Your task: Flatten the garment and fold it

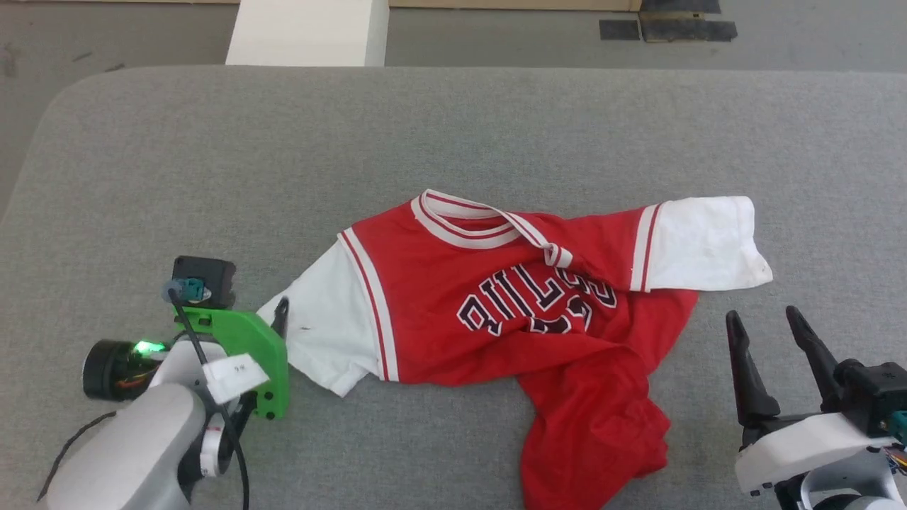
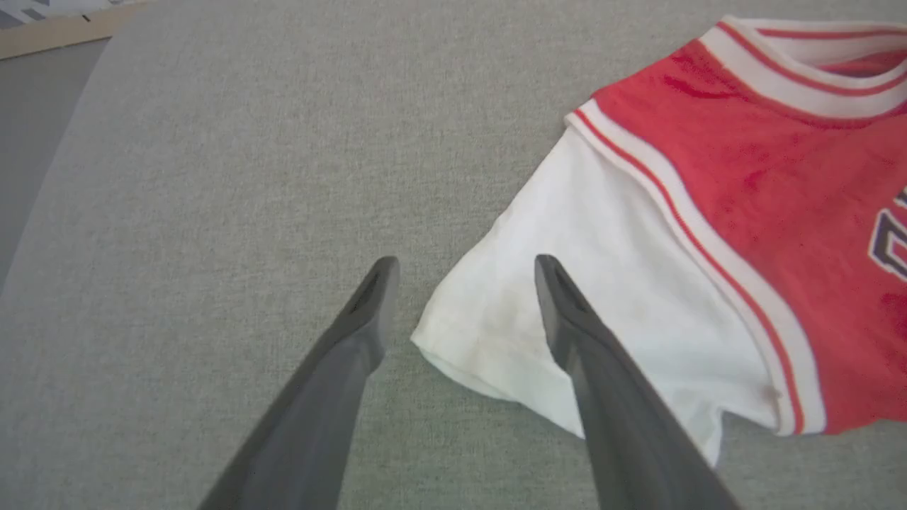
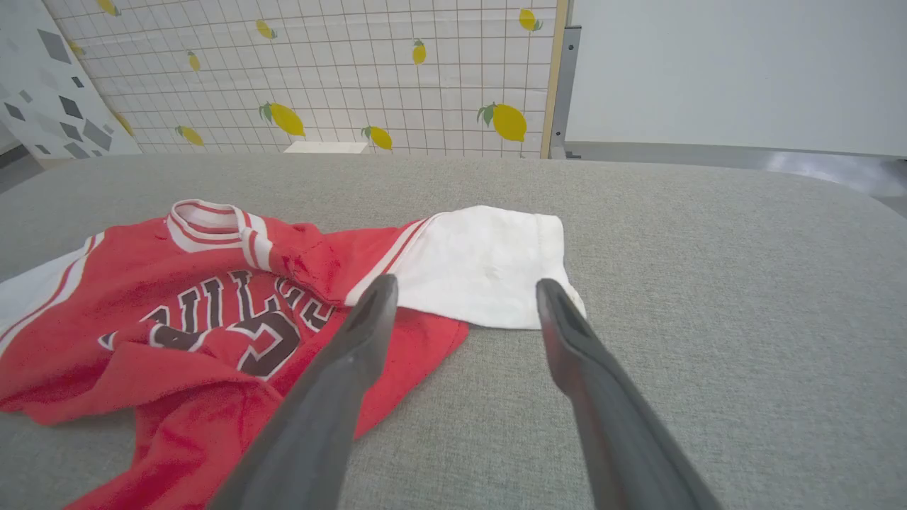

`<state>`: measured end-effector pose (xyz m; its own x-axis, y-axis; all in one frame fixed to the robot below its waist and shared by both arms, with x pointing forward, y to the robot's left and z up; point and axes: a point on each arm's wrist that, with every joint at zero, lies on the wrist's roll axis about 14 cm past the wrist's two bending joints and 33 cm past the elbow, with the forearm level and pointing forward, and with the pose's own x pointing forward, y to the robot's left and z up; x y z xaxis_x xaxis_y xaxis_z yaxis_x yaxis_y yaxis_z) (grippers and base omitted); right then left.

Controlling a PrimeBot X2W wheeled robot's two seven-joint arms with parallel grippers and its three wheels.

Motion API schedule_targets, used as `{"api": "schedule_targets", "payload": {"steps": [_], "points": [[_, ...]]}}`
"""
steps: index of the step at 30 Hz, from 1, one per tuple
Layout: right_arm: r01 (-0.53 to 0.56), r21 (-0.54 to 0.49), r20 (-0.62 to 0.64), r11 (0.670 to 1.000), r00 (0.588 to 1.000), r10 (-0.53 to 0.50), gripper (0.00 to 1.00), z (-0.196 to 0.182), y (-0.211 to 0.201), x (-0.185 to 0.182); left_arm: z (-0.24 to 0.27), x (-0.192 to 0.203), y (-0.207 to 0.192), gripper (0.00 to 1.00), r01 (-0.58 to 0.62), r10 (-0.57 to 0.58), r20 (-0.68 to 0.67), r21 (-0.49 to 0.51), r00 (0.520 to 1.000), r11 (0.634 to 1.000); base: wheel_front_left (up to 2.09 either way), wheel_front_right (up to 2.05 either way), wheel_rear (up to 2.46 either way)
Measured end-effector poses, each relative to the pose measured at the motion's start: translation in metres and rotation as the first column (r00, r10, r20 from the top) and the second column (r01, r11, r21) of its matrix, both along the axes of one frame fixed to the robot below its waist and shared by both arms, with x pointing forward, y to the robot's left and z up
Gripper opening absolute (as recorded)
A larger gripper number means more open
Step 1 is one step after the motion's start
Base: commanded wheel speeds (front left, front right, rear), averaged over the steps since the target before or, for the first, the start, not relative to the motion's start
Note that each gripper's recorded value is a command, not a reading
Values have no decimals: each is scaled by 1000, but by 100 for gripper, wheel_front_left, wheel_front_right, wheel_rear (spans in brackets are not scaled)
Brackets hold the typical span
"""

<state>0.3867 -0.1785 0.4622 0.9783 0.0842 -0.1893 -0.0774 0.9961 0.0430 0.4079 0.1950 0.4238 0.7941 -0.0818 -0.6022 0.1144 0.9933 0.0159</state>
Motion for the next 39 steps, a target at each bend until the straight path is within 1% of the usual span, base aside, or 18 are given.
{"api": "schedule_targets", "payload": {"steps": [1, 3, 5, 7, 12, 15, 17, 19, 22, 25, 29, 32, 35, 37, 39], "points": [[-7, -6, -5, 1000, 1000, 7, 100, 0, 0, 0, 9, 4, -4, 100, 18, -17, 57, -12, 998, 1000, 0, 0, 0], [-19, -22, -12, 1000, 1000, 18, 100, 1, -1, 0, 24, 10, -6, 100, 16, -12, 155, -26, 988, 1000, 0, 0, 0], [-36, -45, -34, 998, 999, 34, 100, 0, -3, 0, 45, 16, -5, 100, 29, -26, 286, -9, 958, 1000, 0, 0, 0], [-52, -64, -56, 997, 997, 49, 100, 0, -5, 1, 56, 16, -2, 100, 25, -20, 358, -8, 933, 1000, 0, 0, 0], [-117, -124, -152, 985, 984, 98, 100, -4, -8, 12, 70, 3, -4, 100, 59, -65, 483, 27, 873, 998, 0, 0, 0], [-154, -167, -242, 974, 964, 111, 100, -8, -13, 26, 68, -6, -7, 100, 69, -78, 499, 36, 863, 997, 0, 0, 0], [-160, -187, -315, 969, 944, 95, 100, -14, -20, 34, 65, -10, -8, 100, 70, -77, 497, 32, 864, 997, 0, 0, 0], [-146, -186, -385, 972, 921, 64, 100, -20, -28, 44, 63, -11, -8, 100, 65, -71, 494, 29, 867, 997, 0, 0, 0], [-142, -191, -503, 971, 864, 28, 100, -31, -34, 57, 59, -14, -6, 100, 53, -58, 487, 24, 872, 998, 0, 0, 0], [-148, -212, -583, 966, 812, -4, 100, -41, -39, 66, 55, -16, 0, 100, 35, -43, 475, 26, 879, 999, 0, 0, 0], [-140, -242, -659, 960, 750, -56, 100, -56, -48, 72, 49, -18, 6, 100, 8, -17, 460, 23, 888, 1000, 0, 0, 0], [-152, -248, -693, 957, 718, -66, 100, -68, -46, 73, 44, -21, 11, 100, -11, 0, 443, 24, 896, 1000, 0, 0, 0], [-168, -234, -730, 958, 681, -59, 100, -78, -40, 71, 38, -23, 13, 100, -16, 4, 423, 24, 906, 1000, 0, 0, 0], [-183, -228, -749, 956, 661, -52, 100, -84, -36, 70, 35, -24, 13, 100, -16, 4, 411, 24, 912, 1000, 0, 0, 0], [-189, -227, -754, 955, 655, -49, 100, -86, -34, 73, 31, -23, 12, 100, -8, 0, 397, 19, 918, 1000, 0, 0, 0]]}}
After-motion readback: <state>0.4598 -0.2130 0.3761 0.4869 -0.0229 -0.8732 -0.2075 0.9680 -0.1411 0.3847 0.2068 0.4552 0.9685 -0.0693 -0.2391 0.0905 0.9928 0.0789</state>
